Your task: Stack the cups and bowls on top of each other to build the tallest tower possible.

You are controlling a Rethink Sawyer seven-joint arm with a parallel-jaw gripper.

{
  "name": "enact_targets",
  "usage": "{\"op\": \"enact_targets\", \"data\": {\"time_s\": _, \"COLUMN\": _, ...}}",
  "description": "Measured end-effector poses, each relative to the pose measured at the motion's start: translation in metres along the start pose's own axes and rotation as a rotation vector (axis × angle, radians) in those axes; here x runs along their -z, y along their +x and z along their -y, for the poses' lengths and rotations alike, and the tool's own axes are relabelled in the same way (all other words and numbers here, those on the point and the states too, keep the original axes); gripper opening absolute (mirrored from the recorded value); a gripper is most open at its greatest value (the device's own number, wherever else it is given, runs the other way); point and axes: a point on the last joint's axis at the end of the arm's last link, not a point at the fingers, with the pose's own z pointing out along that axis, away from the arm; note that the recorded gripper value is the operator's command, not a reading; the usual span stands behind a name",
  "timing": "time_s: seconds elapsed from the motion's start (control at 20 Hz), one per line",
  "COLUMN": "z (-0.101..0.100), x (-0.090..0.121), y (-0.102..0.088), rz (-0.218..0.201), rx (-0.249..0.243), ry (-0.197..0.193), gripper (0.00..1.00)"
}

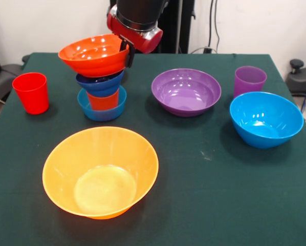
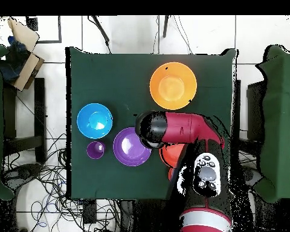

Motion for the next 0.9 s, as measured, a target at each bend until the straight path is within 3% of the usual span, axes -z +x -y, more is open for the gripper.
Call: {"op": "enact_targets", "data": {"time_s": 0.9, "z": 0.011, "x": -0.005, "y": -0.015, "rz": 0.036, "rx": -0.029, "ry": -0.026, "gripper": 0.00}}
